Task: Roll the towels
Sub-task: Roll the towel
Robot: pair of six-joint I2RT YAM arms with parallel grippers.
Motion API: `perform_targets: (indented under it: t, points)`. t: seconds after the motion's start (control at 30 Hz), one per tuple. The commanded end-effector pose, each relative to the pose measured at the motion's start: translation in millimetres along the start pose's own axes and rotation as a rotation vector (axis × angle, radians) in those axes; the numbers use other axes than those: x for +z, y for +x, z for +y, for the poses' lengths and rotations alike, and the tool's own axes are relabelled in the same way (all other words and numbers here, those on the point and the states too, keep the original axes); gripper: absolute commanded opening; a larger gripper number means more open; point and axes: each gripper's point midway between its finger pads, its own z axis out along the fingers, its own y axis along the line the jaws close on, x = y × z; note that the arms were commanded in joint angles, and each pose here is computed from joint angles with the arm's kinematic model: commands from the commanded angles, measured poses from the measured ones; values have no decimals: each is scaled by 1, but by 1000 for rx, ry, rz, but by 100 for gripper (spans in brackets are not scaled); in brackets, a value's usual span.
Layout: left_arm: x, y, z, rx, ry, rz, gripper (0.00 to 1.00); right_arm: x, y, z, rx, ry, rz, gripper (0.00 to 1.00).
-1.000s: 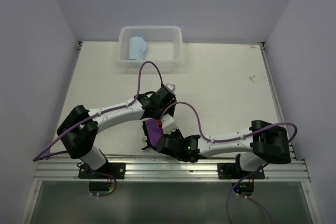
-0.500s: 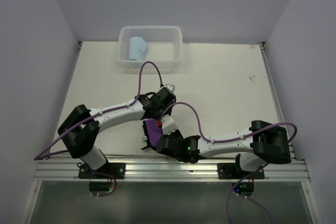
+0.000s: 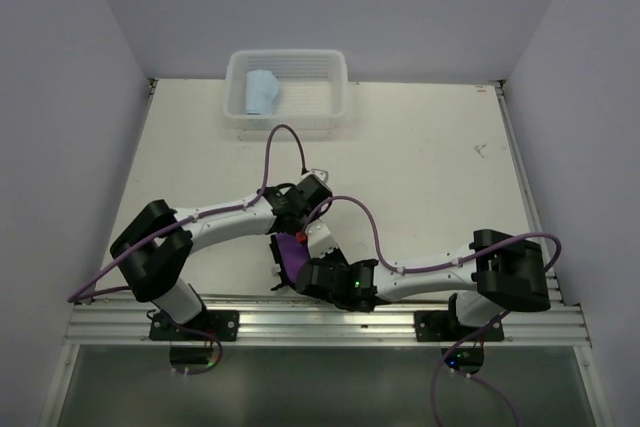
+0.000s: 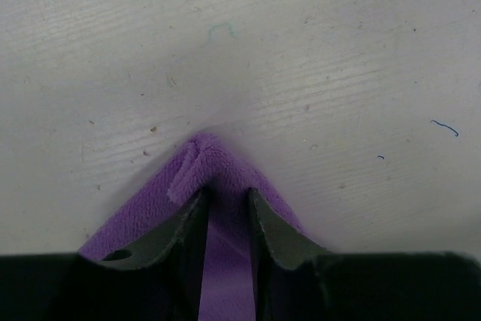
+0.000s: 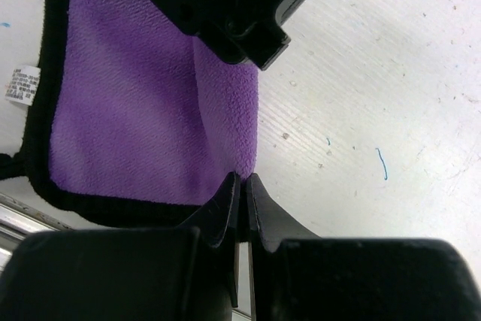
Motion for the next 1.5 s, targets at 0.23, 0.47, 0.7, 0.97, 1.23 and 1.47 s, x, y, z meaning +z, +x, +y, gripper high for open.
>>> perform_targets:
  t: [0.23,0.47,0.7,0.97,1.23,1.47]
  points:
    - [3,0,6,-24,-16,-49,25,-3,-19,12,26,5,-53,0]
    - [10,9,14,-58,-36,-57,19,-3,-13,24,25,-52,-49,0]
    - [13,15,20,-118,-22,-90,6,-4,-9,43,23,-140,-51,10]
    - [26,38,36,-217,3,-137,0,-22,-18,42,124,-246,-105,29]
    - [27,47,50,-300,41,-248,0,-43,-29,31,285,-324,-167,40]
    - [28,51,56,-331,50,-283,0,-48,-34,23,401,-361,-197,51]
